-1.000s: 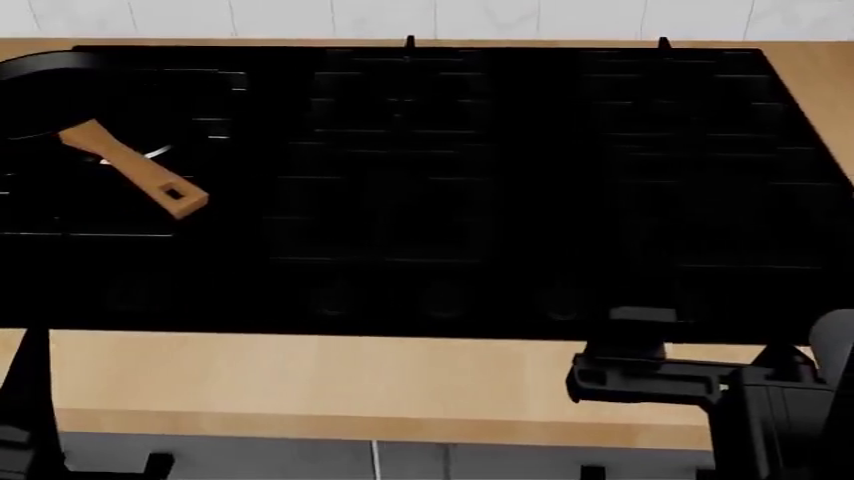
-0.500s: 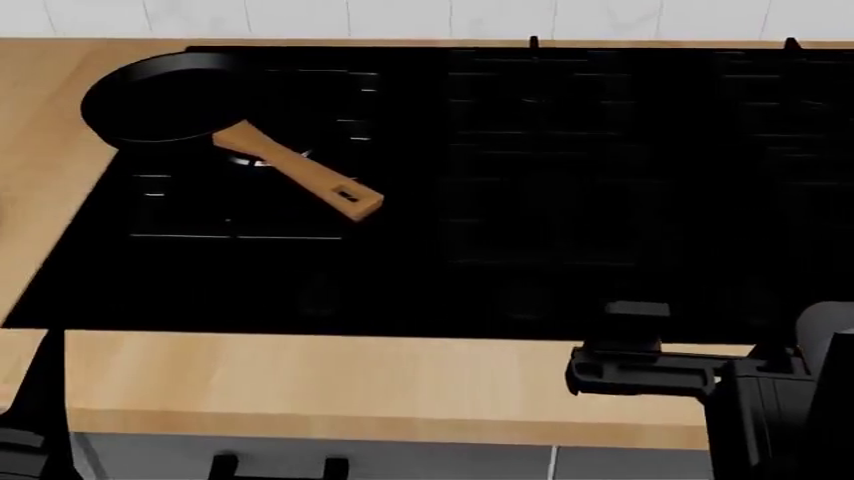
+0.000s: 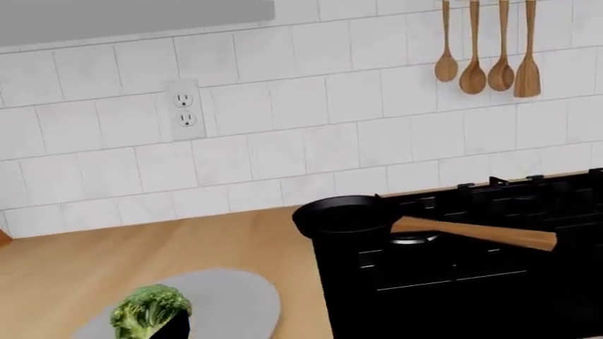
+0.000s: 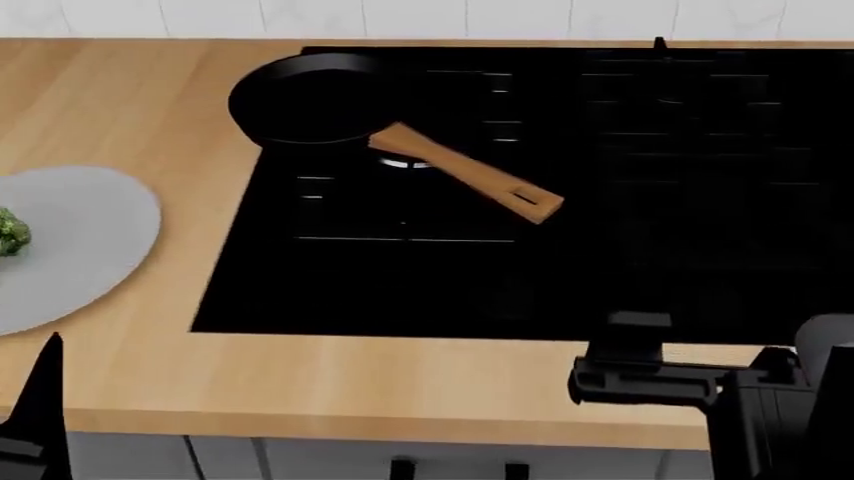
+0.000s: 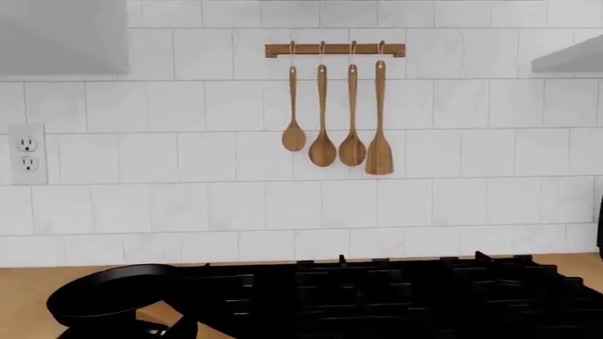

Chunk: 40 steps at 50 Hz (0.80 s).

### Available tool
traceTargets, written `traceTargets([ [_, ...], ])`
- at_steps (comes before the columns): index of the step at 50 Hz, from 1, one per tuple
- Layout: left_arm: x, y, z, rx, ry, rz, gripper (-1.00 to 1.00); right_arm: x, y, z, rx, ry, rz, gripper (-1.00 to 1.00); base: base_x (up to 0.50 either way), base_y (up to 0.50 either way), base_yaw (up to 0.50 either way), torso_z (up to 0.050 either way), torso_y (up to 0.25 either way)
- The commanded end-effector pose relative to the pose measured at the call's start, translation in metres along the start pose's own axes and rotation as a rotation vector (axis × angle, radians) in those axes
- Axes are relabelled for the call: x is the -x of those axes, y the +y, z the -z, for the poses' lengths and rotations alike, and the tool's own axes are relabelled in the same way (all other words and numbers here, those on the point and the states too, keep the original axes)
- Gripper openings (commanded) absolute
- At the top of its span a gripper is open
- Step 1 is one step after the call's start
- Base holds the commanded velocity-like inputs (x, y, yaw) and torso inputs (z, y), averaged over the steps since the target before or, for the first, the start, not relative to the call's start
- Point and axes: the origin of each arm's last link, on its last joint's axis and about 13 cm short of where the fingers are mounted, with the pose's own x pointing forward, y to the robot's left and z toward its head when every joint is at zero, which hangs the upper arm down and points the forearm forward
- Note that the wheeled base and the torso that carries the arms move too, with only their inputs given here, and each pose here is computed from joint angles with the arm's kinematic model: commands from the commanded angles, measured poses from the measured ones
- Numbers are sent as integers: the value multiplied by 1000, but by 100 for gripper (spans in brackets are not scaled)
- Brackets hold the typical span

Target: Pick the broccoli from the plate and place it in the pan.

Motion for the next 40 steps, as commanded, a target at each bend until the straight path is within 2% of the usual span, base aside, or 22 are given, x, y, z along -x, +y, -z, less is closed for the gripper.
traceTargets([
  [1,0,-1,1,4,-2,-1,100,2,-1,4,3,5,-2,100,0,500,0,0,0],
  [18,-1,-1,2,6,4,-2,100,2,0,5,0,11,-7,100,0,500,0,0,0],
  [21,-2,-1,1,7,2,-3,100,0,-1,5,-32,38,14,100,0,167,0,0,0],
  [27,0,-1,3,8,7,-7,100,3,0,4,-6,11,-18,100,0,285,0,0,0],
  [28,0,-1,3,41,9,-3,100,3,0,4,-3,10,-17,100,-1,500,0,0,0],
  [33,-1,1,1,60,10,-6,100,4,0,4,3,10,-15,100,-1,500,0,0,0],
  [40,-1,1,0,56,6,-6,100,5,-1,3,6,6,-20,100,-1,500,0,0,0],
])
